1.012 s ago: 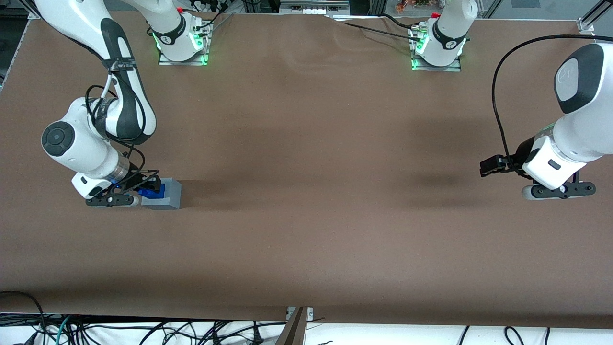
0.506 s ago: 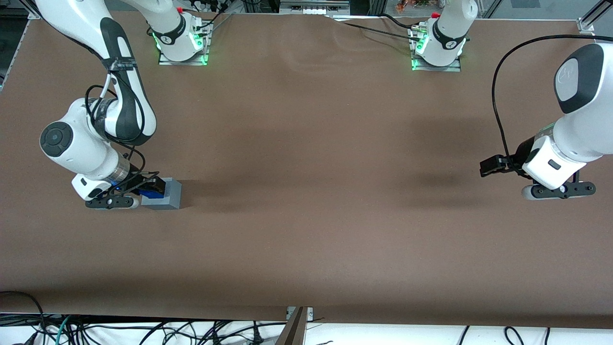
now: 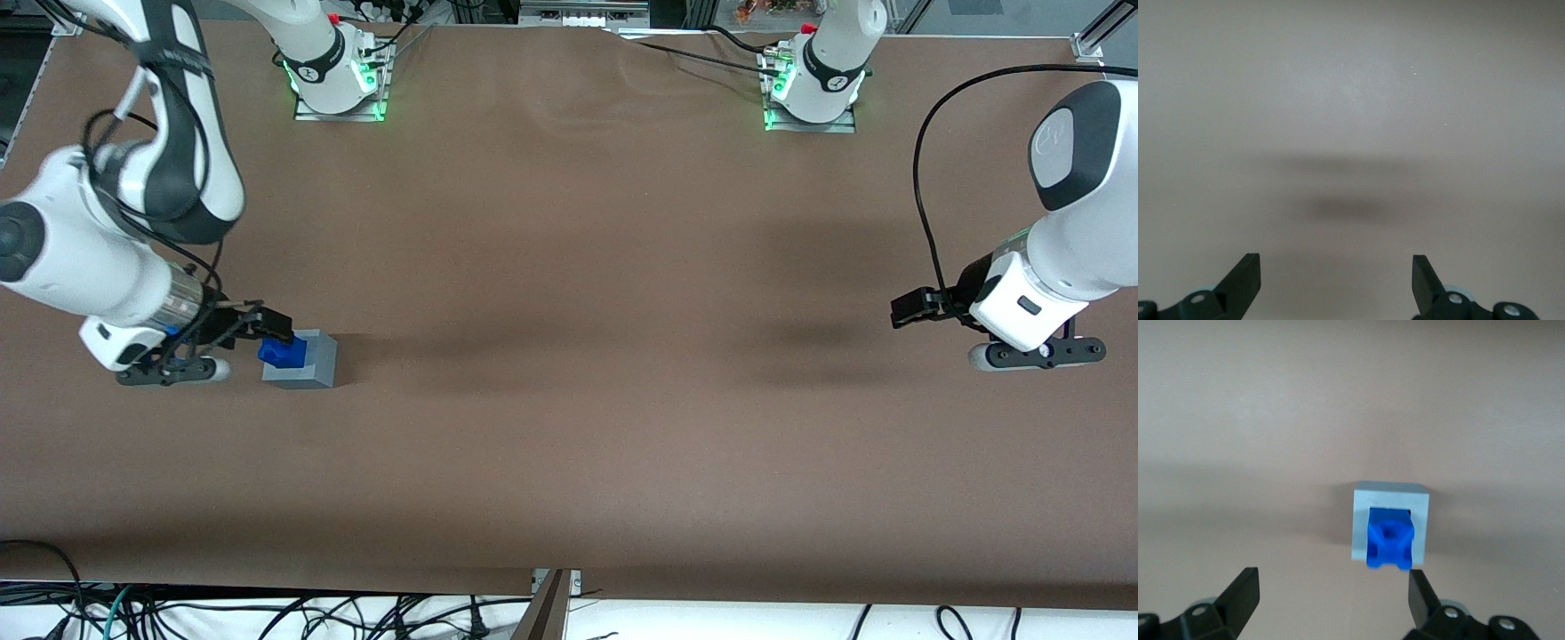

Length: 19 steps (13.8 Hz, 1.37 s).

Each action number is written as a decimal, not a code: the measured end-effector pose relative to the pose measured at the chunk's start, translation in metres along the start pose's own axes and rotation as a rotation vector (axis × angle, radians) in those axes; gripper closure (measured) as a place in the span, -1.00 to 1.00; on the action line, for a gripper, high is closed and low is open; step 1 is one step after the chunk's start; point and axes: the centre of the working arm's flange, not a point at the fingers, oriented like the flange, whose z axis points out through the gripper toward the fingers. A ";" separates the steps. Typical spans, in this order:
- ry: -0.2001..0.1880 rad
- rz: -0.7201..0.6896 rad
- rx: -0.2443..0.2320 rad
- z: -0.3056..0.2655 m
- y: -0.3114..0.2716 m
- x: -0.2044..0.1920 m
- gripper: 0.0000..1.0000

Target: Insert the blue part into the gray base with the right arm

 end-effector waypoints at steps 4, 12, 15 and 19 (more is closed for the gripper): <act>-0.038 -0.002 0.018 -0.084 0.006 -0.041 -0.98; -0.044 -0.028 -0.039 -0.108 0.011 -0.066 -0.98; -0.047 -0.046 -0.046 -0.108 0.002 -0.066 -0.98; -0.056 -0.037 -0.044 -0.107 0.008 -0.067 -0.98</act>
